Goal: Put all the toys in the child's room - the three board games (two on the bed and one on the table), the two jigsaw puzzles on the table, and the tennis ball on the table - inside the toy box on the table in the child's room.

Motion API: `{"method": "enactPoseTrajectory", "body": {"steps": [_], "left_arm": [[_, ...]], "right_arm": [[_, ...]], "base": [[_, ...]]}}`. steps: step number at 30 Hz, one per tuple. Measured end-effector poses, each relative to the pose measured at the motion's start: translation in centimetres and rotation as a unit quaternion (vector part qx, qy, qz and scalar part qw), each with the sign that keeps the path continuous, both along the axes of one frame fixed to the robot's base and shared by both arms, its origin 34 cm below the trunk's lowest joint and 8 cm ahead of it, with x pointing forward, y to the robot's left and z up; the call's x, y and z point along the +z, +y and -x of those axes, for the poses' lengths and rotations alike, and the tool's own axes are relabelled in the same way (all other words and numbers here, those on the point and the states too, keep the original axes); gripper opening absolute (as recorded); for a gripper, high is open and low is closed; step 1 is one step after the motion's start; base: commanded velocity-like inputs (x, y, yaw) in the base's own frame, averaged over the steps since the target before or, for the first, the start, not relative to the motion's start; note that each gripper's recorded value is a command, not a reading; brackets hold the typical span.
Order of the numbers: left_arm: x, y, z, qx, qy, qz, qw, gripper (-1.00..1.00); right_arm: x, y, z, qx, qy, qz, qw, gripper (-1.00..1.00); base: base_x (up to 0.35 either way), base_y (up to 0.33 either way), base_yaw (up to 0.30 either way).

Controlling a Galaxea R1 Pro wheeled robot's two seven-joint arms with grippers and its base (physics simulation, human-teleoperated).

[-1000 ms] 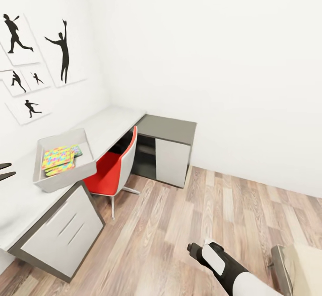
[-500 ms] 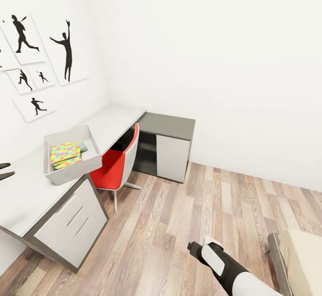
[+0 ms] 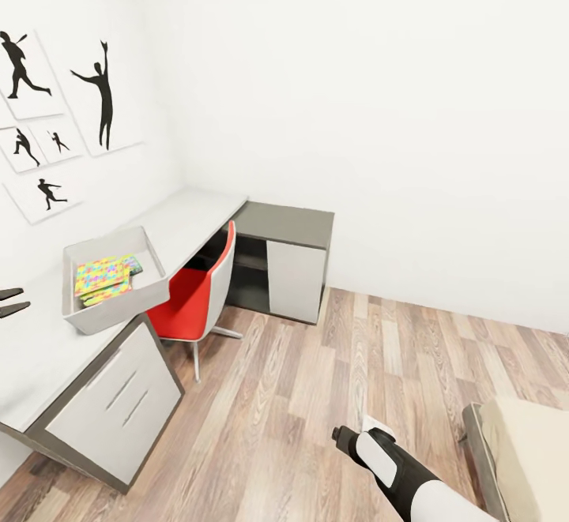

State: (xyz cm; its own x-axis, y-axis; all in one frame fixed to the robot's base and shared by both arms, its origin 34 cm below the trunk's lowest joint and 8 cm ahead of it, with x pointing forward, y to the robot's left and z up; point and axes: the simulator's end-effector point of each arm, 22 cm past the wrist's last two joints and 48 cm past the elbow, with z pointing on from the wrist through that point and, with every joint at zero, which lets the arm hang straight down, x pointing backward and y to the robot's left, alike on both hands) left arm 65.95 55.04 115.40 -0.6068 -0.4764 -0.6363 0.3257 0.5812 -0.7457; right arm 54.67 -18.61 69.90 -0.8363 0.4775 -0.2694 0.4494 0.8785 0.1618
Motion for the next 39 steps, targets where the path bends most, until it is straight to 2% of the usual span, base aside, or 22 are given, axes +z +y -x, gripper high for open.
{"method": "enactPoseTrajectory", "body": {"steps": [2, 5, 7, 8, 9, 11, 12, 15, 21, 31, 34, 36, 39], "left_arm": [[0.0, -0.3, -0.1, -0.005, -0.003, -0.003, 1.0, 1.0], [-0.6, -2.2, -0.6, -0.027, -0.002, -0.002, 0.9996, 1.0], [-1.1, -4.3, -1.2, -0.052, -0.001, -0.001, 0.9987, 1.0], [-1.9, -6.6, -1.5, -0.081, 0.004, -0.003, 0.9967, 1.0], [-2.2, -7.6, -1.7, -0.092, 0.007, -0.004, 0.9957, 1.0], [-3.4, -10.3, -1.6, -0.132, 0.019, -0.012, 0.9911, 1.0], [-3.6, -10.9, -1.5, -0.141, 0.021, -0.014, 0.9897, 1.0], [-4.3, -14.4, -1.1, -0.194, 0.027, -0.025, 0.9802, 1.0], [-5.6, -19.2, 0.2, -0.264, 0.034, -0.026, 0.9636, 1.0], [-7.8, -24.9, 1.6, -0.329, 0.053, -0.016, 0.9427, 1.0], [-8.8, -27.7, 2.0, -0.354, 0.059, -0.007, 0.9334, 1.0], [-9.5, -30.2, 2.5, -0.375, 0.065, 0.001, 0.9247, 1.0], [-11.5, -32.6, 2.2, -0.379, 0.078, -0.017, 0.922, 1.0]], "right_arm": [[0.1, 0.0, -0.1, 0.0, -0.001, 0.0, 1.0, 1.0], [0.1, -0.1, -0.1, -0.001, -0.001, 0.0, 1.0, 1.0], [0.1, -0.2, -0.1, -0.001, 0.0, 0.0, 1.0, 1.0], [0.1, -0.7, 0.0, -0.002, 0.0, 0.003, 1.0, 1.0], [0.0, -0.9, 0.0, -0.003, 0.0, 0.005, 1.0, 1.0], [-0.1, -2.0, 0.0, -0.005, 0.0, 0.011, 0.9999, 1.0], [-0.1, -2.2, -0.1, -0.005, 0.0, 0.013, 0.9999, 1.0], [-0.1, -3.0, 0.0, -0.007, 0.0, 0.018, 0.9998, 1.0], [-0.2, -3.4, 0.0, -0.008, 0.001, 0.02, 0.9998, 1.0], [-0.2, -3.5, 0.0, -0.009, 0.001, 0.021, 0.9997, 1.0], [-0.2, -3.5, 0.0, -0.009, 0.001, 0.021, 0.9997, 1.0], [-0.2, -3.5, 0.0, -0.009, 0.001, 0.021, 0.9997, 1.0], [-0.2, -3.5, 0.1, -0.009, 0.002, 0.021, 0.9997, 1.0]], "base": [[0.0, 0.0, -0.075], [0.0, 0.0, -0.029], [0.0, 0.0, -0.012], [0.0, 0.0, -0.006], [0.0, 0.0, -0.004], [0.0, 0.0, -0.002], [0.0, 0.0, -0.001], [0.0, 0.0, 0.0], [0.0, 0.0, 0.0], [0.0, 0.0, 0.0], [0.0, 0.0, 0.0], [0.0, 0.0, 0.0], [0.0, 0.0, 0.0]]}}
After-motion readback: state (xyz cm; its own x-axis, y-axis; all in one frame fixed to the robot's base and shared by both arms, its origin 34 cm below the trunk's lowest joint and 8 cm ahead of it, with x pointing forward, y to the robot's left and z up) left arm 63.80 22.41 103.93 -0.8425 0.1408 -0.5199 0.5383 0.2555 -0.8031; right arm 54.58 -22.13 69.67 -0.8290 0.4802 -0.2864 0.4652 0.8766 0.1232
